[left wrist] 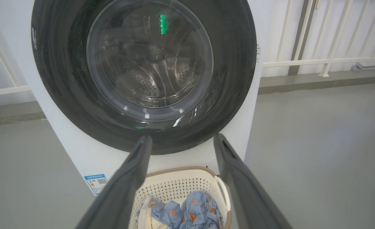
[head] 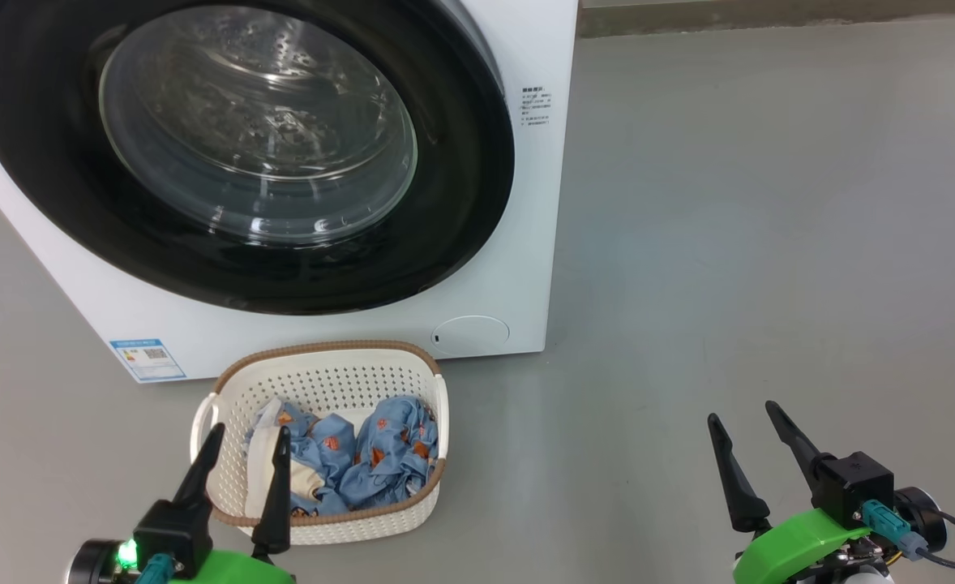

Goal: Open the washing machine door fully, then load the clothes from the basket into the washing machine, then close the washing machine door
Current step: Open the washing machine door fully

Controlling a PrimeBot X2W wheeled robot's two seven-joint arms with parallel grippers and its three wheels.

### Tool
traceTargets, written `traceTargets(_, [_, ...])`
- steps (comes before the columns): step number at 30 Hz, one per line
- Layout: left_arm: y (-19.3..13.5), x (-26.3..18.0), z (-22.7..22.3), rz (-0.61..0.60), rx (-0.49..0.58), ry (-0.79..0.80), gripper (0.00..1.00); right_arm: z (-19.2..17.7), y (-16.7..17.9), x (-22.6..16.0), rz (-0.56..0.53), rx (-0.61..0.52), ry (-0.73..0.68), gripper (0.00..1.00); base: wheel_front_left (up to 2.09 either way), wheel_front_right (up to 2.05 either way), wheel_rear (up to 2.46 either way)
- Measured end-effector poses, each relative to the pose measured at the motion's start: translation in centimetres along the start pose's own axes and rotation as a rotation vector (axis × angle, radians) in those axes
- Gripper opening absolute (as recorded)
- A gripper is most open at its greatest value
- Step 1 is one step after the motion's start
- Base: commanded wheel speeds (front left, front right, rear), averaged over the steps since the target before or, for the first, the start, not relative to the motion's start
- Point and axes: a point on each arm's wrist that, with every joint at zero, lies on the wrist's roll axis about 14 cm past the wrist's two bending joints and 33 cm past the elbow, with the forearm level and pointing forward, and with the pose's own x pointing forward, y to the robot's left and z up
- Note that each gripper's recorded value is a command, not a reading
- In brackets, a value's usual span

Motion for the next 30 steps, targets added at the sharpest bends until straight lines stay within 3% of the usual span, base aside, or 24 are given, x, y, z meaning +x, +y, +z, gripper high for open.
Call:
traceTargets(6, [0.0,0.0,0.0,0.0,0.0,0.001,1.0,0.0,0.0,0.0,0.0,0.0,-0.001,1.0,0.0,0.0,0.0])
traceTargets(7, [0.0,0.0,-0.1,0.0,0.0,0.002,1.0,0.1,0.0,0.0,0.0,0.0,-0.002,0.0,0.0,0.0,0.0])
traceTargets(25, [0.2,0.2,-0.5,0.005,-0.003,0.015,1.0,-0.2,0.1,0.3,0.001,0.019,0.003,0.0,0.0,0.0,0.0])
traceTargets(30, [0.3,0.6,-0.8,0.007,-0.005,0.02,1.0,0.1,0.0,1.6,-0.012,0.1,-0.011,0.0,0.0,0.0,0.0])
